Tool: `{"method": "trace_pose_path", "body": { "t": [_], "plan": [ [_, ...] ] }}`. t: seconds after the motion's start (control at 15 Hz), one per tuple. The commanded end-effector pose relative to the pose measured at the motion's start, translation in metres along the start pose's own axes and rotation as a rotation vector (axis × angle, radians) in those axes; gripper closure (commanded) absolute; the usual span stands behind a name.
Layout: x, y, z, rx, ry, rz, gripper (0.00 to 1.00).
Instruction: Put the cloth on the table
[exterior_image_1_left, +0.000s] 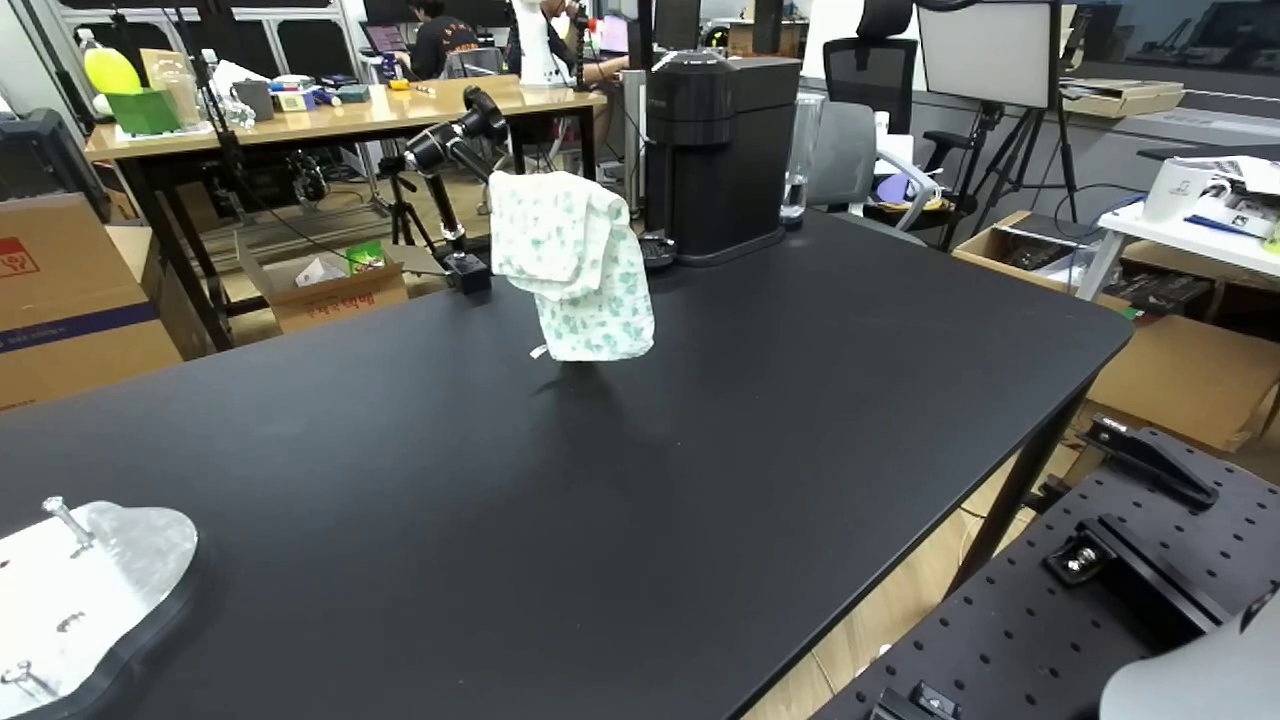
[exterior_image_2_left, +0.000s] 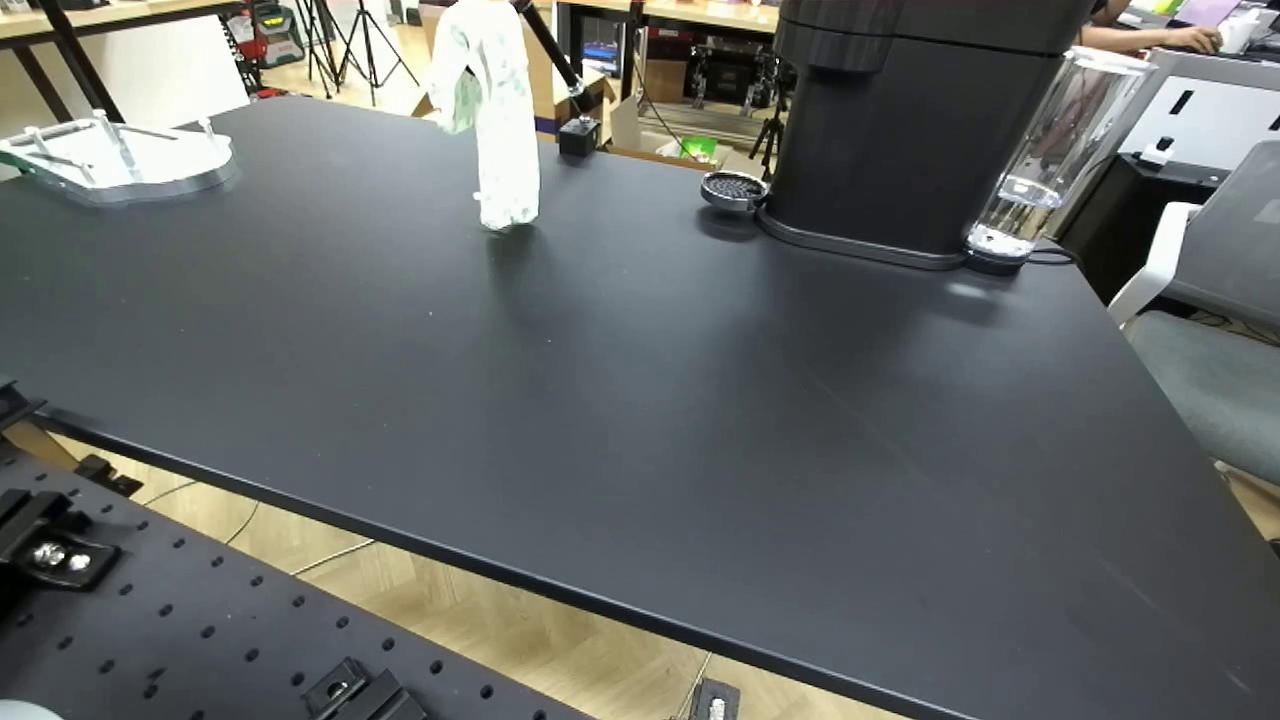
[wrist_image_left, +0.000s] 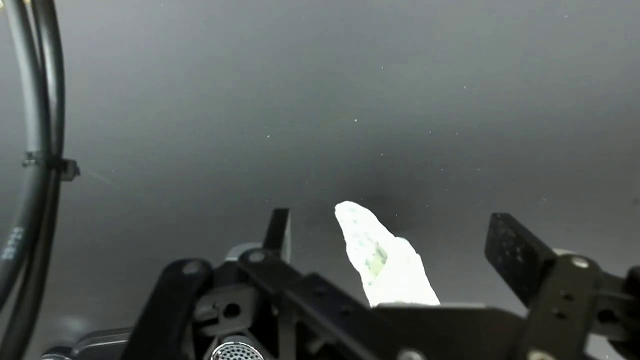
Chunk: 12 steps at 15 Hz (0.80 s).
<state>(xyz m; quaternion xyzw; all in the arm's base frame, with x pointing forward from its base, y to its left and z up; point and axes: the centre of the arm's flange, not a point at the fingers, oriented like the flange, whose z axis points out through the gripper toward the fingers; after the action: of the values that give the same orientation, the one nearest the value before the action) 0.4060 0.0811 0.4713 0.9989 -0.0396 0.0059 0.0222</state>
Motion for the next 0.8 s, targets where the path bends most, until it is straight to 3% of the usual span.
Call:
{"method": "trace_pose_path", "body": {
  "t": [0.0,0.07,0.13,0.27,0.47,0.73],
  "plan": [
    [0.073,-0.002,-0.005,0.021,-0.090,-0.132,0.00],
    [0.083,-0.002,-0.007,0.026,-0.118,-0.183,0.00],
    [0.044,0.000,0.010,0.017,-0.061,-0.110,0.00],
    [0.066,0.002,0.013,0.029,-0.097,-0.157,0.00],
    [0.073,-0.001,0.013,0.032,-0.108,-0.173,0.00],
    [0.106,0.003,0.033,-0.080,-0.135,-0.284,0.00]
  ]
}}
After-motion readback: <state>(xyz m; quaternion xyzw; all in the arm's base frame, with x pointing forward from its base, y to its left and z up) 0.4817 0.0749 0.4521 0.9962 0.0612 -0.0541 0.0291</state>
